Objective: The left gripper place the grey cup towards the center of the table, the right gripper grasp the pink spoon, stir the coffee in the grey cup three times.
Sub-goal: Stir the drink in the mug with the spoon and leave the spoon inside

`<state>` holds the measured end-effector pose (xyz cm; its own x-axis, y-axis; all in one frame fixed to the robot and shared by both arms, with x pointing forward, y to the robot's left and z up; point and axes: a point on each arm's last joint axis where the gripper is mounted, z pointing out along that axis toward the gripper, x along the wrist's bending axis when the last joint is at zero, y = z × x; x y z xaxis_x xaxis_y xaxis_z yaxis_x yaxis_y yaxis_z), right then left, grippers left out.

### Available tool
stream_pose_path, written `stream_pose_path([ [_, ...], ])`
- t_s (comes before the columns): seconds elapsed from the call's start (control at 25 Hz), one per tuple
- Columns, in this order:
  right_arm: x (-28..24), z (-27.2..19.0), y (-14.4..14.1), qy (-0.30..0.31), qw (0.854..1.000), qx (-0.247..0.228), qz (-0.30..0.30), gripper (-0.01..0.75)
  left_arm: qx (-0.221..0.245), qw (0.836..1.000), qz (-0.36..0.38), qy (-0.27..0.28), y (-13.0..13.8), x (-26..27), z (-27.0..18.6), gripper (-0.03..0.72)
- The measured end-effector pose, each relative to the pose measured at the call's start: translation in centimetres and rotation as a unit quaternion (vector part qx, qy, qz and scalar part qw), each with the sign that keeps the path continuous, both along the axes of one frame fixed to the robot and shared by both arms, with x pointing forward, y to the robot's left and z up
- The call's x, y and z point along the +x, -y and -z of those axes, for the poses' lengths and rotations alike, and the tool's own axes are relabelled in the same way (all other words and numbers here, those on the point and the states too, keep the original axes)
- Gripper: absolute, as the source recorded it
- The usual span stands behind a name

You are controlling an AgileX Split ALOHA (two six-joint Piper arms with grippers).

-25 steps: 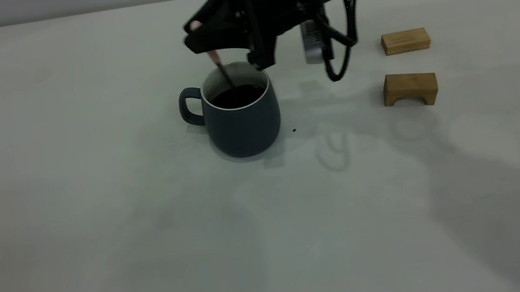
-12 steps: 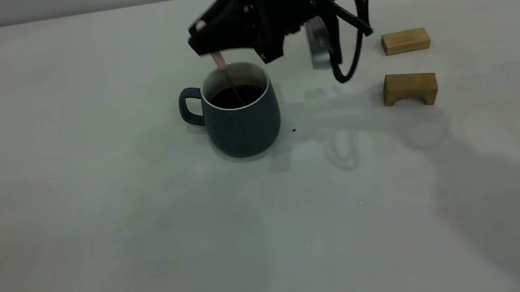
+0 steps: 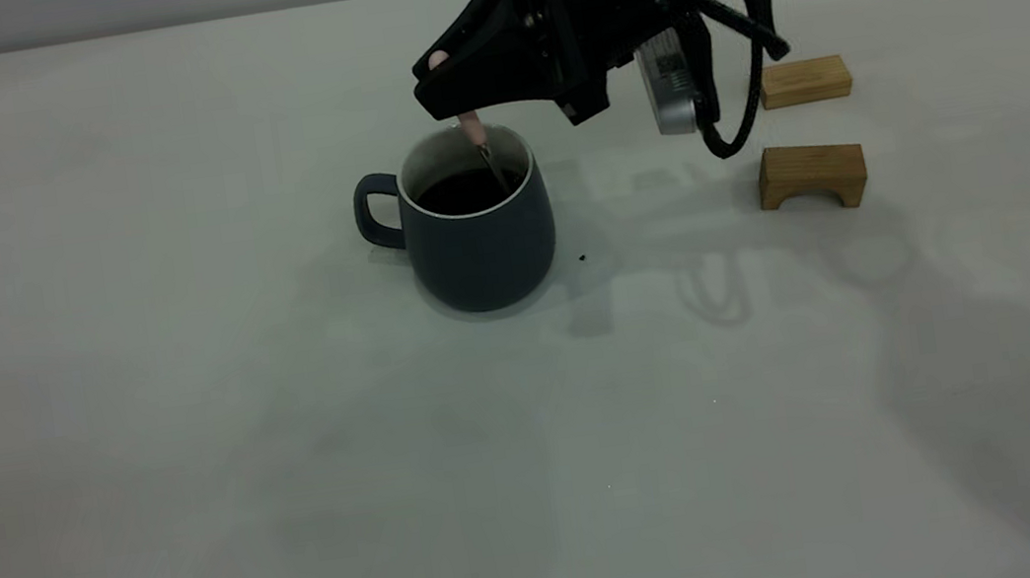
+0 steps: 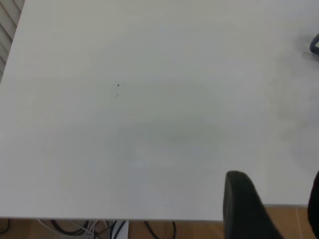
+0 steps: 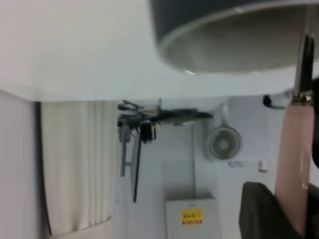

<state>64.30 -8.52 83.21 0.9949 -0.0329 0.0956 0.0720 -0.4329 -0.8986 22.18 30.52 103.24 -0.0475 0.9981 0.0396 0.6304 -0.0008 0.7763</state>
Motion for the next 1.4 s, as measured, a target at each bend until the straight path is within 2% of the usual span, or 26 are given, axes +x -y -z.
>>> stream_pose_path([
  [0.12, -0.2, -0.3, -0.9, 0.019, 1.000, 0.017, -0.007, 0.137, 0.000, 1.000, 0.000, 0.000, 0.0, 0.0, 0.0, 0.388],
  [0.24, -0.1, -0.7, -1.7, 0.073, 0.997, 0.033, -0.006, 0.137, 0.000, 1.000, 0.000, 0.000, 0.0, 0.0, 0.0, 0.388],
  [0.4, 0.3, -0.6, -1.5, 0.115, 0.993, 0.020, -0.002, 0.137, 0.000, 1.000, 0.000, 0.000, 0.0, 0.0, 0.0, 0.388],
  [0.52, 0.6, -0.3, -0.5, 0.100, 0.995, 0.005, 0.002, 0.137, 0.000, 1.000, 0.000, 0.000, 0.0, 0.0, 0.0, 0.388],
  [0.64, 0.6, 0.0, 0.4, 0.047, 0.999, -0.005, 0.005, 0.137, 0.000, 1.000, 0.000, 0.000, 0.0, 0.0, 0.0, 0.388],
  [0.76, 0.2, 0.1, 0.5, 0.005, 1.000, -0.004, 0.000, 0.137, 0.000, 1.000, 0.000, 0.000, 0.0, 0.0, 0.0, 0.388],
  [0.84, -0.1, 0.0, 0.0, -0.001, 1.000, 0.002, -0.006, 0.137, 0.000, 1.000, 0.000, 0.000, 0.0, 0.0, 0.0, 0.388],
  [1.04, -0.4, -0.6, -2.1, 0.064, 0.997, 0.030, -0.014, 0.136, 0.000, 1.000, 0.000, 0.000, 0.0, 0.0, 0.0, 0.388],
  [1.16, 0.0, -0.7, -2.0, 0.100, 0.995, 0.030, -0.004, 0.136, 0.000, 1.000, 0.000, 0.000, 0.0, 0.0, 0.0, 0.388],
  [1.28, 0.4, -0.5, -1.2, 0.105, 0.994, 0.019, 0.002, 0.136, 0.000, 1.000, 0.000, 0.000, 0.0, 0.0, 0.0, 0.388],
  [1.4, 0.4, -0.4, -0.4, 0.082, 0.996, 0.018, -0.005, 0.136, 0.000, 1.000, 0.000, 0.000, 0.0, 0.0, 0.0, 0.388],
])
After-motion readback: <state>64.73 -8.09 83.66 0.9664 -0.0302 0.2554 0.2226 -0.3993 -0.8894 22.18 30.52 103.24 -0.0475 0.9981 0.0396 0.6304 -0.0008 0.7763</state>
